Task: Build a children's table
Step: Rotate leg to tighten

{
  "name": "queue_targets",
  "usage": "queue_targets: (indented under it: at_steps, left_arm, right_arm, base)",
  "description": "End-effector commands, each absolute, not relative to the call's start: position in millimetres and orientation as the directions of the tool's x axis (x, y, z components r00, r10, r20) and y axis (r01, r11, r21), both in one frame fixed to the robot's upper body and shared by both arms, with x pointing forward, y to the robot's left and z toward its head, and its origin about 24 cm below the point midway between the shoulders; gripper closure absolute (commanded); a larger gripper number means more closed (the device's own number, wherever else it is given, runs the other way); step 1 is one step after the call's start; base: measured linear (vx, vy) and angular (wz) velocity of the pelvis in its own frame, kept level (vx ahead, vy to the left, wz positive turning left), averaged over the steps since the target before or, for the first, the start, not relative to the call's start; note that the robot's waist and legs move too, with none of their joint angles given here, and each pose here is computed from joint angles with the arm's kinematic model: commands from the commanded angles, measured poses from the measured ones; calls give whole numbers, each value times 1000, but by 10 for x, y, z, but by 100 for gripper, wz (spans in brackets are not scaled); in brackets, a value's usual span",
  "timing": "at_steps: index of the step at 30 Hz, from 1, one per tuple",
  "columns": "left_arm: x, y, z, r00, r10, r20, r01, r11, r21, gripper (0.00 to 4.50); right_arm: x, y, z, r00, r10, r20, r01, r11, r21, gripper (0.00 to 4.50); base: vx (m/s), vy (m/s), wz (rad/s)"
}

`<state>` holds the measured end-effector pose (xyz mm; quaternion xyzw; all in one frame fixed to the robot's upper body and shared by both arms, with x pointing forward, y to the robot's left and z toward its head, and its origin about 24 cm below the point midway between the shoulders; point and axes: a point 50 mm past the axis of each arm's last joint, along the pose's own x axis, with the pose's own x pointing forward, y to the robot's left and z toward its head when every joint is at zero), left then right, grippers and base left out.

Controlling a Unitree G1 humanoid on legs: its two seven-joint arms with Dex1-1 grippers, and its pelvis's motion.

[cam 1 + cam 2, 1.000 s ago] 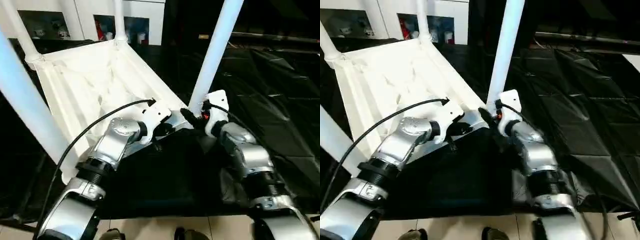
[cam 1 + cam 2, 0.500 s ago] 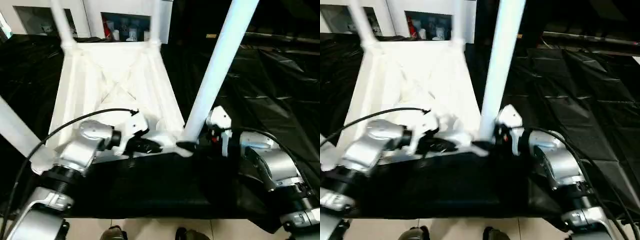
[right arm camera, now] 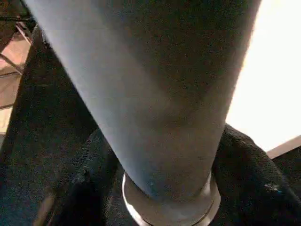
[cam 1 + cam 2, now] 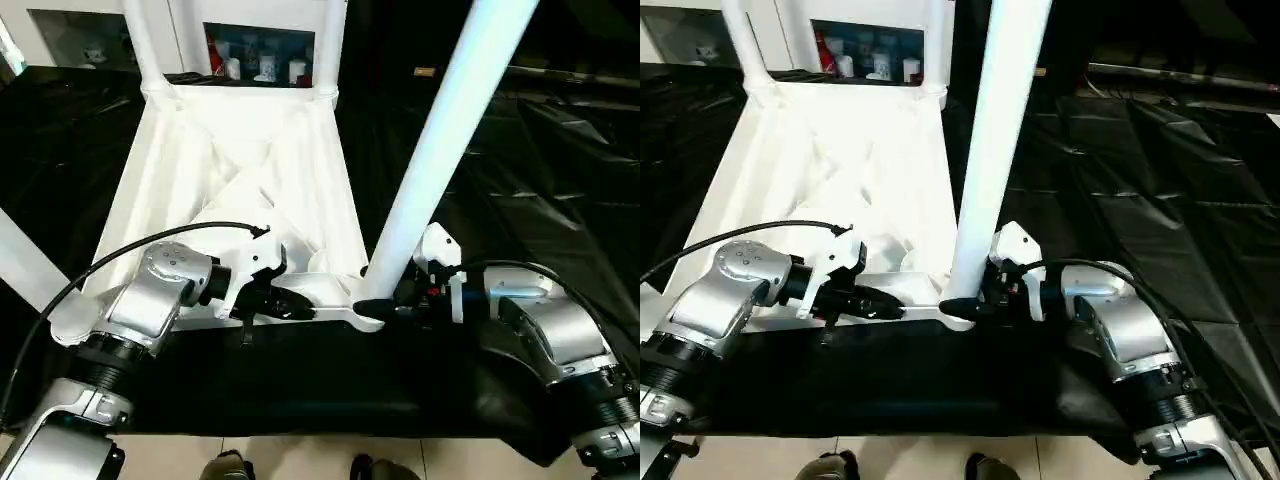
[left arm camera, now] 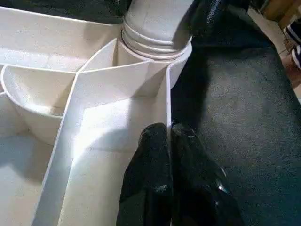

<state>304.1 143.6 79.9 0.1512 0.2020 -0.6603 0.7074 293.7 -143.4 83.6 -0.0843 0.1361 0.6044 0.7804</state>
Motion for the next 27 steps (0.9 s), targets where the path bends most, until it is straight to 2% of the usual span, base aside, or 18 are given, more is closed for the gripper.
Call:
queue_targets:
  at_steps: [1, 2, 3, 8, 12, 13, 14, 16, 19, 21, 23, 25, 26, 27]
  left_arm:
    - [2986, 1364, 797, -3, -902, -433, 996, 36, -82, 450]
    - [2984, 1367, 797, -4, -901, -433, 996, 36, -83, 450]
    - [2984, 1368, 797, -4, -901, -433, 996, 36, -84, 450]
    - [2978, 1372, 797, -4, -902, -431, 996, 37, -86, 450]
    - [3005, 1347, 803, 37, -906, -421, 995, 71, -65, 450]
    - [3066, 1319, 789, 109, -897, -428, 989, 139, -40, 450]
    - [3089, 1309, 784, 137, -892, -431, 986, 166, -30, 450]
    - [3224, 1231, 754, 290, -853, -433, 949, 315, 14, 450]
    - [3299, 1134, 742, 375, -817, -438, 915, 401, 36, 450]
    - [3387, 978, 725, 475, -761, -443, 861, 505, 57, 450]
    - [3403, 939, 725, 492, -751, -441, 850, 523, 58, 450]
    - [3425, 766, 722, 528, -731, -433, 827, 557, 67, 450]
    - [3413, 600, 712, 528, -728, -438, 830, 551, 86, 450]
    - [3402, 540, 706, 519, -733, -440, 838, 538, 93, 450]
  right_arm:
    - [2902, -1441, 838, 196, 925, -325, -974, 222, 47, 193]
    - [2899, -1440, 835, 192, 926, -326, -974, 220, 50, 222]
    - [2898, -1440, 834, 192, 926, -326, -974, 220, 51, 229]
    - [2882, -1425, 811, 184, 927, -326, -975, 215, 62, 241]
    - [2911, -1411, 767, 239, 916, -323, -961, 270, 53, 244]
    - [2977, -1388, 702, 333, 883, -330, -931, 364, 33, 245]
    - [3001, -1379, 676, 369, 868, -333, -916, 399, 25, 246]
    - [3144, -1307, 528, 568, 744, -352, -786, 617, 33, 247]
    - [3214, -1224, 450, 671, 647, -362, -673, 737, 70, 252]
    - [3282, -1107, 362, 762, 518, -388, -537, 841, 68, 252]
    - [3295, -1082, 346, 778, 490, -394, -508, 859, 66, 253]
    - [3350, -976, 324, 819, 418, -393, -422, 903, 81, 253]
    - [3381, -864, 316, 833, 390, -392, -376, 919, 116, 253]
    - [3391, -820, 326, 838, 388, -384, -371, 921, 122, 253]
  base:
    - [0, 0, 0]
    - [0, 0, 0]
    - [0, 0, 0]
    - [0, 0, 0]
    - [0, 0, 0]
    - [0, 0, 0]
    - [0, 0, 0]
    - [0, 0, 0]
    - [-39, 2, -5]
    - [0, 0, 0]
    - [0, 0, 0]
    - [0, 0, 0]
    - [0, 0, 0]
    - [0, 0, 0]
